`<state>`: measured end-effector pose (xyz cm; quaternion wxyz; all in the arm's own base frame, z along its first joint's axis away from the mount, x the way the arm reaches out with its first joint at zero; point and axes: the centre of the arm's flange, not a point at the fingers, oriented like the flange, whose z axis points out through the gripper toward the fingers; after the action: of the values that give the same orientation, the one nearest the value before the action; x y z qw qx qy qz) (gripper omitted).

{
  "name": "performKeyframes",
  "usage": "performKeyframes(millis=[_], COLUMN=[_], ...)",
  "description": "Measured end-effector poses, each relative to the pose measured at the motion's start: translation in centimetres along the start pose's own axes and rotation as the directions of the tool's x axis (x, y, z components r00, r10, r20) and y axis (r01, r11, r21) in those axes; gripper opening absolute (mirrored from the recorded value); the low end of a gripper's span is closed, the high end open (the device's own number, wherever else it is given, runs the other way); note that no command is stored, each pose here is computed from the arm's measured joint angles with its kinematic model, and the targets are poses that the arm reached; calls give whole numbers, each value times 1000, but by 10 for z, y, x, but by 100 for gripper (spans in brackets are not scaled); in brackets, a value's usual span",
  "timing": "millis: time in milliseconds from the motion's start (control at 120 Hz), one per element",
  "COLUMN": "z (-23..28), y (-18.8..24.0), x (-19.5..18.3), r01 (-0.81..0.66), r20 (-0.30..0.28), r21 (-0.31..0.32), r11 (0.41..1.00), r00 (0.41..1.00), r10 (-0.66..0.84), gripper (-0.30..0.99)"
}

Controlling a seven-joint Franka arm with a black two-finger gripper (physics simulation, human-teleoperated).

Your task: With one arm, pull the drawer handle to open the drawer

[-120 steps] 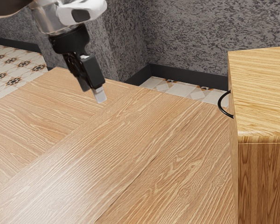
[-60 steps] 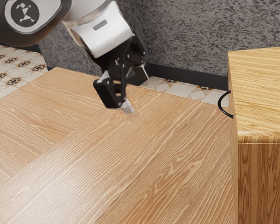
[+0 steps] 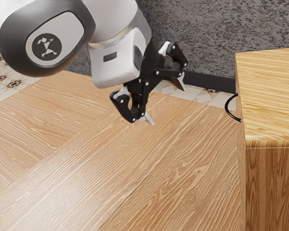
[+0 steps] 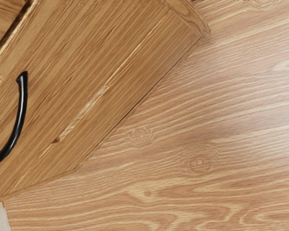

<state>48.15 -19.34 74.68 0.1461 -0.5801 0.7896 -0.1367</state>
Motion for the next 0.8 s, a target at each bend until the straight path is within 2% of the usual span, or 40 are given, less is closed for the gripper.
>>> performKeyframes(millis=[108, 225, 583, 800], z=[8, 26, 15, 21], y=[-5, -14, -15, -12], x=[13, 9, 28, 35], r01=[-84, -127, -268, -322], r20=[-5, -2, -1, -5], r21=[31, 38, 90, 79], r11=[996, 991, 959, 944], r00=[996, 992, 963, 946], r10=[84, 128, 269, 323], gripper=[67, 67, 67, 67])
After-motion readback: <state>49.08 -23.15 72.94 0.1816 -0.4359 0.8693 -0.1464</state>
